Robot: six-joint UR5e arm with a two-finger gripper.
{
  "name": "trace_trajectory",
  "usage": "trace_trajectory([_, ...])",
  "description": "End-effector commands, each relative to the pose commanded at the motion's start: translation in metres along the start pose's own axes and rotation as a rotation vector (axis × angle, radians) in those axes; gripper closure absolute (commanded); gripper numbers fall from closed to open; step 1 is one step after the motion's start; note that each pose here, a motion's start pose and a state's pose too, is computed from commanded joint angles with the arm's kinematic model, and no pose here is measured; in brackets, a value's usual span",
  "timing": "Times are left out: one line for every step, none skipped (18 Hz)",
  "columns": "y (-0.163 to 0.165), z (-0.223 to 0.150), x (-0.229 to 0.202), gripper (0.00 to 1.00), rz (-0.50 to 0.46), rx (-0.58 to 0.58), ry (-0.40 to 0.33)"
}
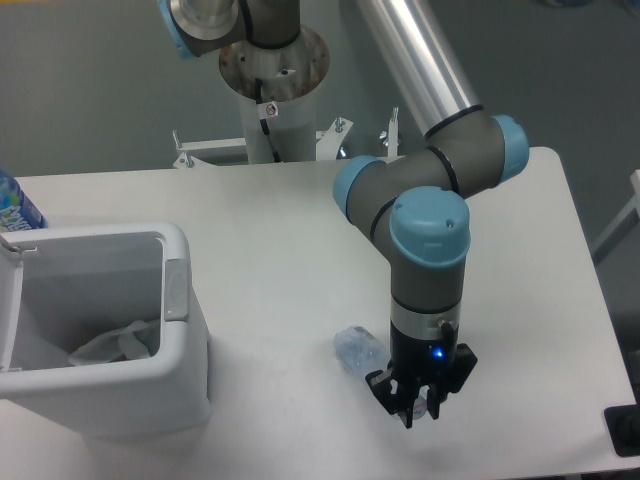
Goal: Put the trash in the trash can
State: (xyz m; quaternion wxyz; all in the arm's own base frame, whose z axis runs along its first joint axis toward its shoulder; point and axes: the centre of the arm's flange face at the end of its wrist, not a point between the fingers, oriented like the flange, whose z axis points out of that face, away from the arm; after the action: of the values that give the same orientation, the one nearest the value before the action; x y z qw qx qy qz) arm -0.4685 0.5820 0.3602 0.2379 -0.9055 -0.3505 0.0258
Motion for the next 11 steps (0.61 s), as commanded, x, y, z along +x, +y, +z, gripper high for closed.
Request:
trace_trajectory([-0.001,-0.003,0.001,0.88,0.002,0.004,0.000])
trace_trajectory([-0.001,-0.003,-0.001,0.88,0.001,0.005,-0.001])
trace_trajectory([-0.001,-0.005,0.000,0.88,0.001,0.006,-0.001])
trace_trajectory([-0.001,-0.005,0.000,0.88,0.001,0.006,0.000])
trace_trajectory([-0.001,-0.005,0.000,0.88,0.001,0.006,-0.001])
trace_trajectory([-0.002,-0.010,0.001,0.89,0.002,0.012,0.000])
trace_trajectory([-0.002,-0.011,0.001,0.89,0.003,0.014,-0.002])
trace_trajectory([-0.004,-0.015,0.002,0.89,0.004,0.021,-0.001])
trace_trajectory([-0.007,-0.023,0.003,0.89,0.010,0.036,-0.003])
trace_trajectory([-0.013,-0.036,0.000,0.89,0.015,0.061,-0.004])
trace_trajectory([-0.020,-0.050,-0.001,0.89,0.017,0.089,0.002])
